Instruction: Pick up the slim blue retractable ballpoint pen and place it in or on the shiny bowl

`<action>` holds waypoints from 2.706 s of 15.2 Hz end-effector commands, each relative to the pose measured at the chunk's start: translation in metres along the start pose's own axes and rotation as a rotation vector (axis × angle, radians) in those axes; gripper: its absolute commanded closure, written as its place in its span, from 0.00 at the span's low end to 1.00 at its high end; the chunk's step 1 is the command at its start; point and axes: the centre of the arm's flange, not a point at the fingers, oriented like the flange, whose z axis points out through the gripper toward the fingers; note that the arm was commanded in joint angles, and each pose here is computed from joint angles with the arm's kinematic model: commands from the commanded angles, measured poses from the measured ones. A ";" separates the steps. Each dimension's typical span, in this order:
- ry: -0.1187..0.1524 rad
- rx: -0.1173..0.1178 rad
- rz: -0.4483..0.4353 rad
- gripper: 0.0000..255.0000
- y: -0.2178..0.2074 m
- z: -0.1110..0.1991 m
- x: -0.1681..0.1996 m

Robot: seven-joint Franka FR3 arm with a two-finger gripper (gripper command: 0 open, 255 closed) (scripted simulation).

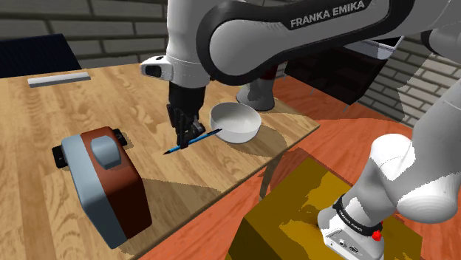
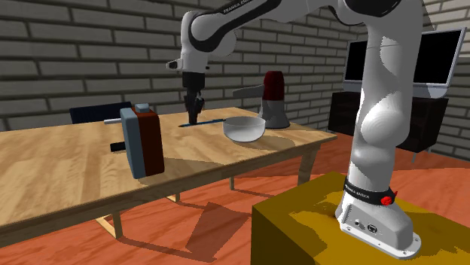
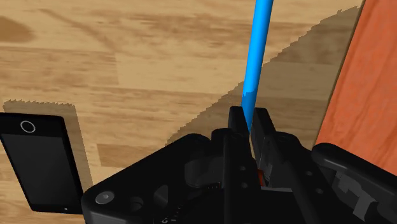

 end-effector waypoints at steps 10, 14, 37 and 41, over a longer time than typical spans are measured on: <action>0.000 0.000 0.000 1.00 0.010 -0.048 -0.034; 0.000 0.000 0.000 1.00 0.024 -0.058 -0.084; 0.000 0.000 0.000 1.00 0.060 -0.013 -0.208; 0.000 0.000 0.000 1.00 0.060 0.007 -0.210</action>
